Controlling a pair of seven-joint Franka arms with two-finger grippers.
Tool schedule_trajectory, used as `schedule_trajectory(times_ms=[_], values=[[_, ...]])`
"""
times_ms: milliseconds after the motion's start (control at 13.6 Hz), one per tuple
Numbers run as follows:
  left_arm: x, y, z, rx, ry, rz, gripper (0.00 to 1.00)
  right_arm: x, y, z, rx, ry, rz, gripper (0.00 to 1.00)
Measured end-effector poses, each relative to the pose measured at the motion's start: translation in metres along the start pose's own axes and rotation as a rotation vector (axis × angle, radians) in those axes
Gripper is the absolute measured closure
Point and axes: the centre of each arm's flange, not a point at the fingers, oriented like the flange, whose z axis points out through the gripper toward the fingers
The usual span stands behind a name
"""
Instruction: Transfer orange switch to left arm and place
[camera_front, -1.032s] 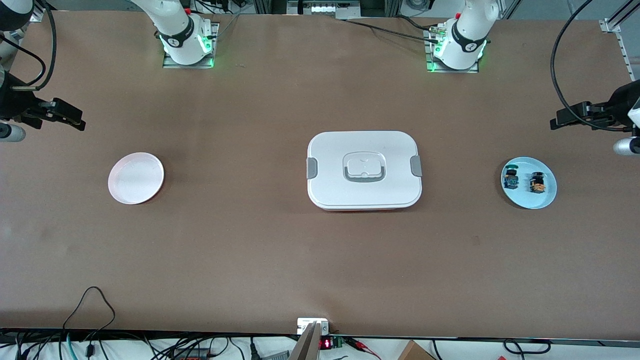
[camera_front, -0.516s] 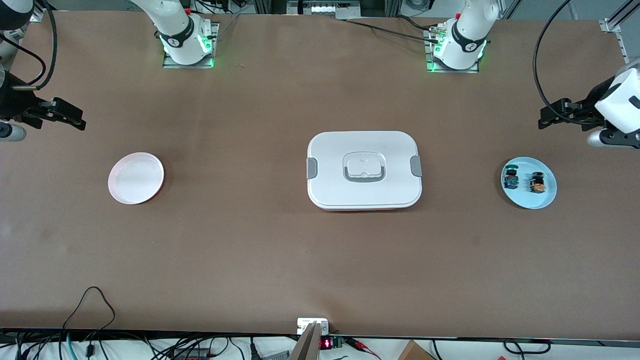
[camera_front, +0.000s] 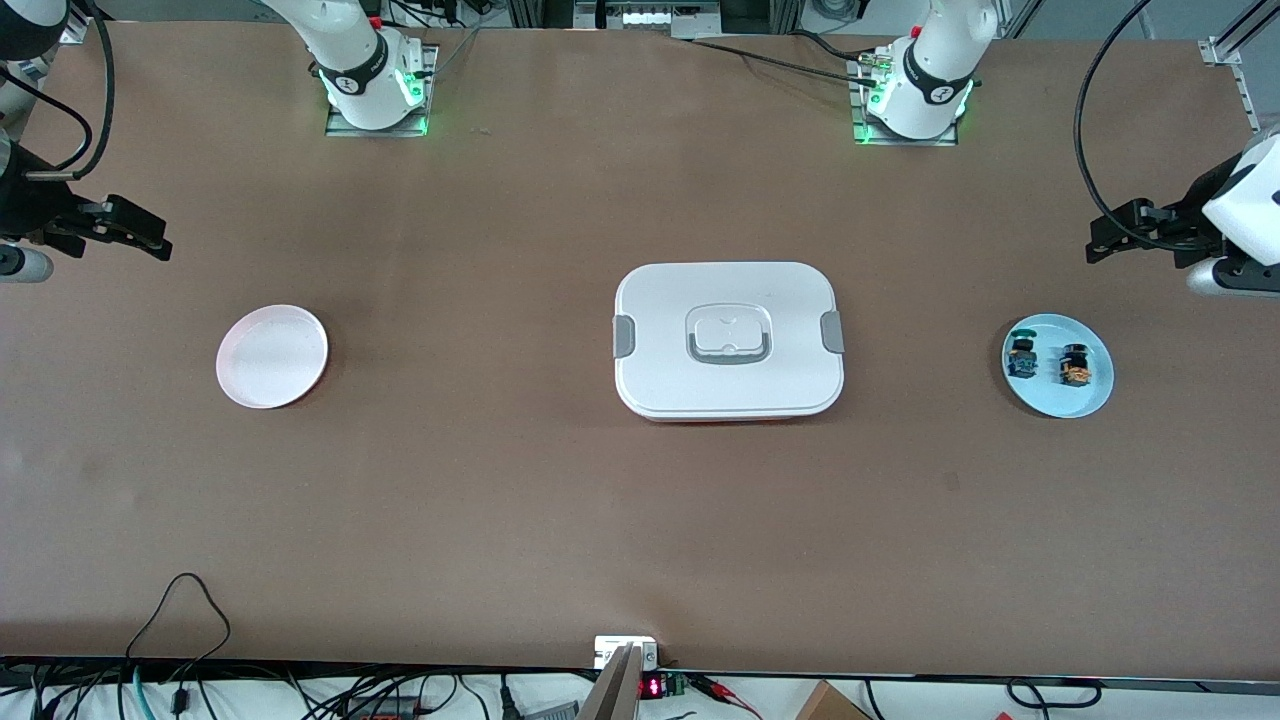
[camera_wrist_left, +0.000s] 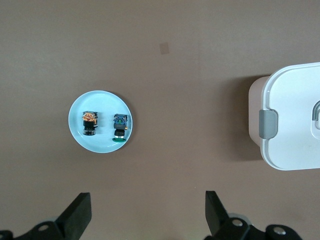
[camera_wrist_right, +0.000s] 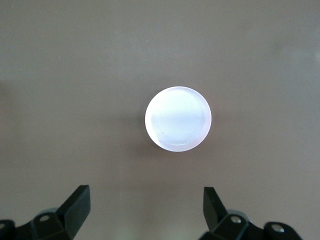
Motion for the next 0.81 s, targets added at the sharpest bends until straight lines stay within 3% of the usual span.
schedule_trajectory(times_ms=[811], values=[[-0.008,-0.004,-0.014,0.001,-0.014,-0.009,0.00,0.000,0.000,0.000,0.000,0.000,0.000,0.00]])
